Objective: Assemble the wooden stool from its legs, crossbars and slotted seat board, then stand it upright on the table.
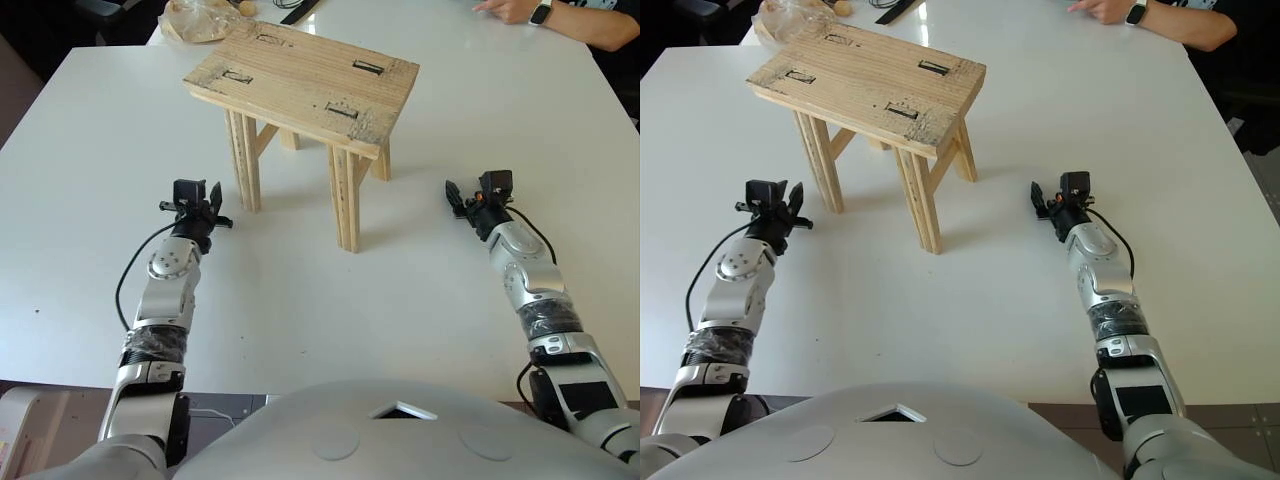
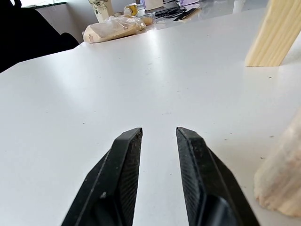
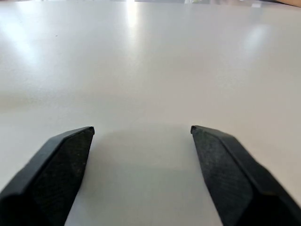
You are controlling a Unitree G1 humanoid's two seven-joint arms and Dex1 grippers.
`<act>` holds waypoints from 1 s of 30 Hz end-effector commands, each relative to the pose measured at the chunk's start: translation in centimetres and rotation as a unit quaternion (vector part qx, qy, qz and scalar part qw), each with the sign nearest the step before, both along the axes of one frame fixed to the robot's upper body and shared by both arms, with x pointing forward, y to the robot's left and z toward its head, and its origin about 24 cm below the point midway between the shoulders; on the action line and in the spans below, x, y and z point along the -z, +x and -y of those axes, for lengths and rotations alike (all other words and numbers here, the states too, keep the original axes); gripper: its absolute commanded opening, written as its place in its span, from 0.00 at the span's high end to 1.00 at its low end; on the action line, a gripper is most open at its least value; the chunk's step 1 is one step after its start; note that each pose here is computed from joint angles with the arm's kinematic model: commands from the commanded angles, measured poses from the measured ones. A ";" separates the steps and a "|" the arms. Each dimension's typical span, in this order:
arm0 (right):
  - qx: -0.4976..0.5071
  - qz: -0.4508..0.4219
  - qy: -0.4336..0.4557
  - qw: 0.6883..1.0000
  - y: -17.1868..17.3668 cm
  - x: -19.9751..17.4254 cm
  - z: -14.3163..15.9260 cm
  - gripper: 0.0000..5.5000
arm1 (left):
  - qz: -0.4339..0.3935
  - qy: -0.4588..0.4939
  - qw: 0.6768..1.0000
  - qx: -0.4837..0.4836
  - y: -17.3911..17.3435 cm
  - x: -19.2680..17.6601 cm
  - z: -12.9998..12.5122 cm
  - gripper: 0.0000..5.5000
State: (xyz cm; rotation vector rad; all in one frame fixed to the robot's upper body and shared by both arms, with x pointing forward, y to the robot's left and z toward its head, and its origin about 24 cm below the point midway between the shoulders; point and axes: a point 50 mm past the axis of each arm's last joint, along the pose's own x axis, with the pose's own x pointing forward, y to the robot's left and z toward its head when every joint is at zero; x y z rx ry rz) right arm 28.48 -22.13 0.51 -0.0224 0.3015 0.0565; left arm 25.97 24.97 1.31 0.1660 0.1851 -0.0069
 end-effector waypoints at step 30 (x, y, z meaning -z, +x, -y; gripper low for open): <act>0.069 0.025 -0.035 0.997 -1.1 3.0 -0.1 0.31 | 0.057 -0.048 0.997 -0.005 -0.1 1.6 3.9 0.76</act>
